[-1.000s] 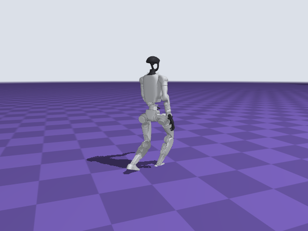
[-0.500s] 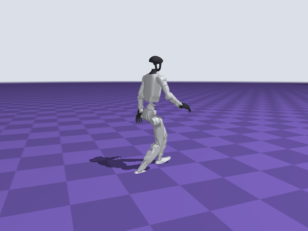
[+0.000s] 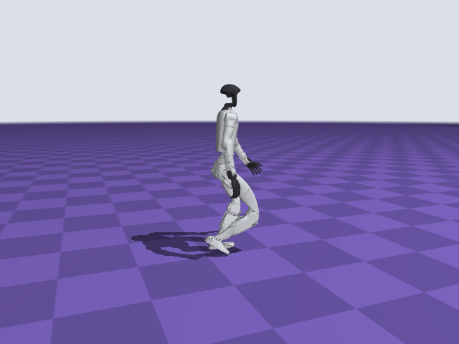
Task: Walk
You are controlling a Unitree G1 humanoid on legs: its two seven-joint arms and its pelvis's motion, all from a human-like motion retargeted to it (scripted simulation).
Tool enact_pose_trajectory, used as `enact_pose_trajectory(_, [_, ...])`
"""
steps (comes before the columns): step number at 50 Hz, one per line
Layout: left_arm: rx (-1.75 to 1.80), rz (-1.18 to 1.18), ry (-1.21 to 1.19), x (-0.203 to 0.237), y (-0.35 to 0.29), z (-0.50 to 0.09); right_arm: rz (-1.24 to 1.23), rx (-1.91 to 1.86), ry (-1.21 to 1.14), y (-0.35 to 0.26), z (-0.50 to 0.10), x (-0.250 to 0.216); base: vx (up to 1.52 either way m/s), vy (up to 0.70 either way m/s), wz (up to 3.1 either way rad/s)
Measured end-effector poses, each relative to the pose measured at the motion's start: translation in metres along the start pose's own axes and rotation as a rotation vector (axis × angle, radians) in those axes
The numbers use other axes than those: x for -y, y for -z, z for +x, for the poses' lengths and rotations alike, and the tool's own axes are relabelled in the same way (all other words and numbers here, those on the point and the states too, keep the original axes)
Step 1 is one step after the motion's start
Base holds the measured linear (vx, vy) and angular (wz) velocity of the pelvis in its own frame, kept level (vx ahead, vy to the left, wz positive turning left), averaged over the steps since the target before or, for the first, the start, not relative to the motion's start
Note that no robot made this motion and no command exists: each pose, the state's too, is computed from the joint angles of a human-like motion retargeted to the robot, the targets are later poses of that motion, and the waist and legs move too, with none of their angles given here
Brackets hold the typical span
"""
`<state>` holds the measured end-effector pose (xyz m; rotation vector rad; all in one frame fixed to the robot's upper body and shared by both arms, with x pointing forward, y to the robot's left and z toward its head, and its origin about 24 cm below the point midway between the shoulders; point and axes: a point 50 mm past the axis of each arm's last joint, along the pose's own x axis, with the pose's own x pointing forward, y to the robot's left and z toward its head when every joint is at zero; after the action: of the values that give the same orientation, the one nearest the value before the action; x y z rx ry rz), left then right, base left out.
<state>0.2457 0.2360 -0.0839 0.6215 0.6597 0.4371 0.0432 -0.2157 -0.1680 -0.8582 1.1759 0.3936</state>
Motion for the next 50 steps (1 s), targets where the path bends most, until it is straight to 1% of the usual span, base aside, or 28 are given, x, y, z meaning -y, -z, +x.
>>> enact_pose_trajectory(8, [0.212, -0.029, 0.063, 0.018, -0.065, -0.003, 0.168, -0.107, 0.002, 0.029, -0.012, -0.021, 0.54, -0.02, -0.01])
enact_pose_trajectory(13, [0.374, -0.032, 0.104, 0.027, -0.097, -0.014, 0.226, -0.104, 0.052, 0.024, -0.011, -0.019, 0.55, -0.09, -0.16])
enact_pose_trajectory(17, [0.440, -0.025, 0.157, 0.037, -0.098, -0.025, 0.254, -0.066, 0.108, 0.011, -0.006, -0.009, 0.58, -0.11, 0.02])
enact_pose_trajectory(20, [0.411, 0.006, 0.208, 0.047, -0.076, -0.032, 0.266, -0.019, 0.158, -0.004, -0.001, 0.004, 0.62, -0.13, -0.16])
enact_pose_trajectory(23, [0.319, 0.071, 0.253, 0.054, -0.037, -0.038, 0.276, 0.057, 0.218, -0.028, 0.005, 0.022, 0.60, -0.14, -0.52])
enact_pose_trajectory(28, [0.110, 0.191, 0.310, 0.060, 0.032, -0.052, 0.297, 0.250, 0.377, -0.082, 0.009, 0.076, 0.55, -0.13, -0.56])
enact_pose_trajectory(33, [-0.119, 0.270, 0.312, 0.051, 0.098, -0.070, 0.319, 0.475, 0.566, -0.140, -0.006, 0.137, 0.56, -0.11, -0.41])
enact_pose_trajectory(38, [-0.332, 0.252, 0.267, 0.033, 0.153, -0.094, 0.371, 0.662, 0.694, -0.182, -0.032, 0.180, 0.56, -0.07, -0.46])
enact_pose_trajectory(41, [-0.431, 0.226, 0.240, 0.024, 0.178, -0.109, 0.401, 0.741, 0.725, -0.198, -0.044, 0.194, 0.54, -0.02, -0.39])
enact_pose_trajectory(45, [-0.509, 0.203, 0.213, 0.018, 0.196, -0.124, 0.411, 0.784, 0.742, -0.209, -0.051, 0.201, 0.51, 0.03, -0.11])
enact_pose_trajectory(50, [-0.521, 0.174, 0.196, 0.020, 0.198, -0.128, 0.359, 0.719, 0.723, -0.204, -0.040, 0.188, 0.46, 0.07, 0.16])
